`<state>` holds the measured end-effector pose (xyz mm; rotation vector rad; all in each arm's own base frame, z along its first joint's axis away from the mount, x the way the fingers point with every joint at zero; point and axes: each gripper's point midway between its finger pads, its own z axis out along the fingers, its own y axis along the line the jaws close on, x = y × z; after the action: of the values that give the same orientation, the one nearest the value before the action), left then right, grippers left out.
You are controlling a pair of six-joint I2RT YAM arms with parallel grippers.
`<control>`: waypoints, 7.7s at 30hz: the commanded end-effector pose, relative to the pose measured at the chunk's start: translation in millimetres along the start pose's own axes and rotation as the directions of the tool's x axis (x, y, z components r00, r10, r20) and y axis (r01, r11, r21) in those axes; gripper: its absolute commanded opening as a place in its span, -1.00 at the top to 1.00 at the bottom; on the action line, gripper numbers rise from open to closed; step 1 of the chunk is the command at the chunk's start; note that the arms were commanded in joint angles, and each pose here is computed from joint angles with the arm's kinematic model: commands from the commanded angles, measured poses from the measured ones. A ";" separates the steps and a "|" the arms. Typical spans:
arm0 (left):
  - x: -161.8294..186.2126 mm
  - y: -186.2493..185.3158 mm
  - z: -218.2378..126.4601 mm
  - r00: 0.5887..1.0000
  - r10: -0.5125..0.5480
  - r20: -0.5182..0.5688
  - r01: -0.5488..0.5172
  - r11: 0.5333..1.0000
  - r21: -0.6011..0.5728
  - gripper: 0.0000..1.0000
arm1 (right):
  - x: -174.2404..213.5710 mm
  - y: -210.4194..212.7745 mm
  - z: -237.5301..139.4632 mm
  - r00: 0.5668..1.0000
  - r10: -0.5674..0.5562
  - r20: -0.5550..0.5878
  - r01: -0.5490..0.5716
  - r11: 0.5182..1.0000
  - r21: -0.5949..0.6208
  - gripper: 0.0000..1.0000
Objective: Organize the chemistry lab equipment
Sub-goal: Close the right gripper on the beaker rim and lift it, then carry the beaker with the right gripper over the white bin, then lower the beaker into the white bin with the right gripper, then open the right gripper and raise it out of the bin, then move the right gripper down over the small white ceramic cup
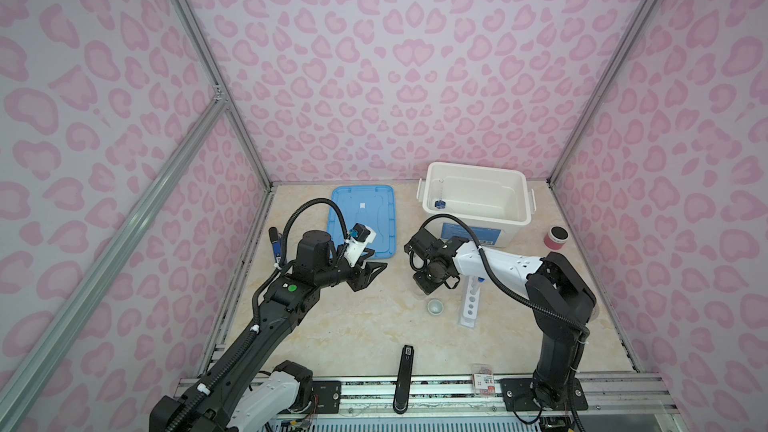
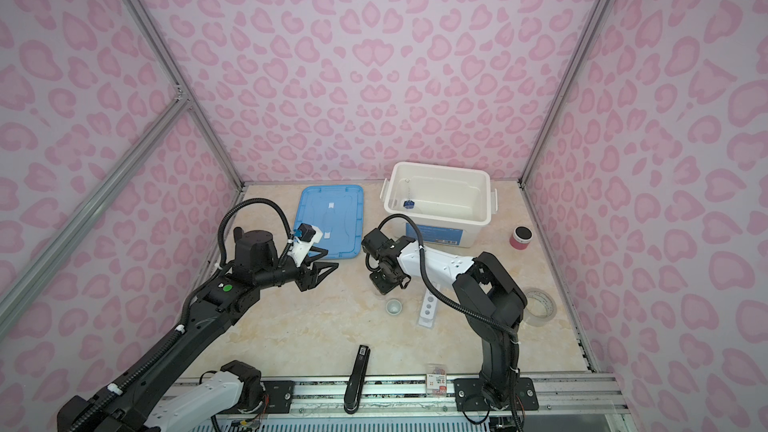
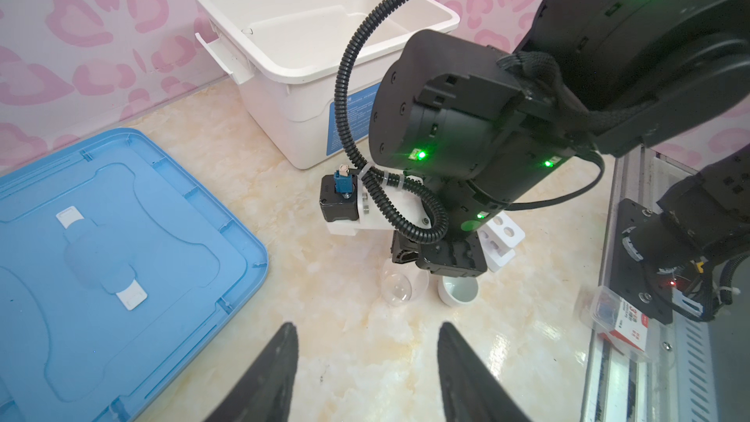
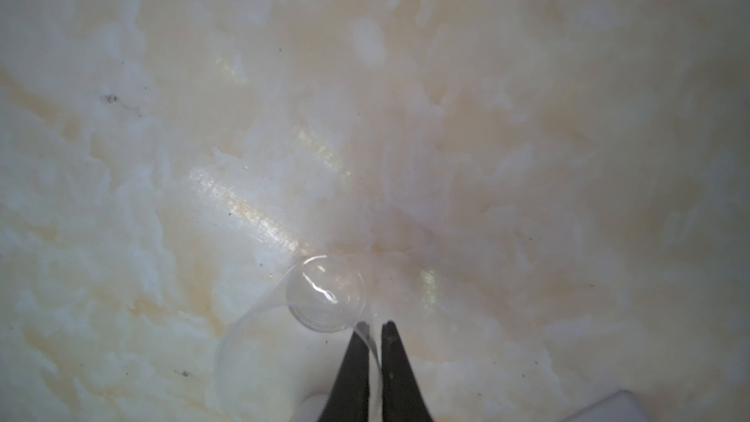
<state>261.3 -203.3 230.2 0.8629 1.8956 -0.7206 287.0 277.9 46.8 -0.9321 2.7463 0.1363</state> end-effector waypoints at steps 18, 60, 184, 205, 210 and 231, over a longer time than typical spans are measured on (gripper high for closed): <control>-4.4 -0.4 -0.4 1.000 0.020 0.013 -0.020 1.000 0.004 -0.13 | -5.2 -2.7 -16.4 1.000 -0.014 0.011 0.014 1.000 0.018 0.84; -13.0 -5.3 -5.7 0.999 0.030 0.040 -0.031 0.999 0.015 -0.13 | -62.0 -87.0 -226.4 0.932 0.040 0.361 -0.097 0.985 0.142 0.84; 8.4 16.7 11.8 0.998 0.011 -0.062 -0.014 0.999 -0.050 -0.11 | -158.3 -293.9 -54.9 0.908 0.299 0.293 -0.337 0.937 0.089 0.42; -19.5 -1.9 -12.4 0.997 0.056 0.052 -0.055 0.998 -0.027 -0.12 | -132.1 -214.5 -186.3 0.898 0.175 0.403 -0.255 0.955 0.154 0.37; -22.5 -6.9 -15.5 0.996 0.056 0.074 -0.055 0.998 -0.011 -0.13 | -94.3 -155.2 -190.0 0.922 0.104 0.372 -0.176 0.971 0.164 0.32; -20.2 -11.3 -14.9 0.996 0.051 0.079 -0.051 0.999 0.003 -0.13 | 29.4 -20.2 -123.1 0.991 0.028 0.128 -0.038 0.996 0.076 0.19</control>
<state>250.5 -201.7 251.6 0.8722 1.8178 -0.7096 256.9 225.1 167.8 -0.8728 2.5956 0.1115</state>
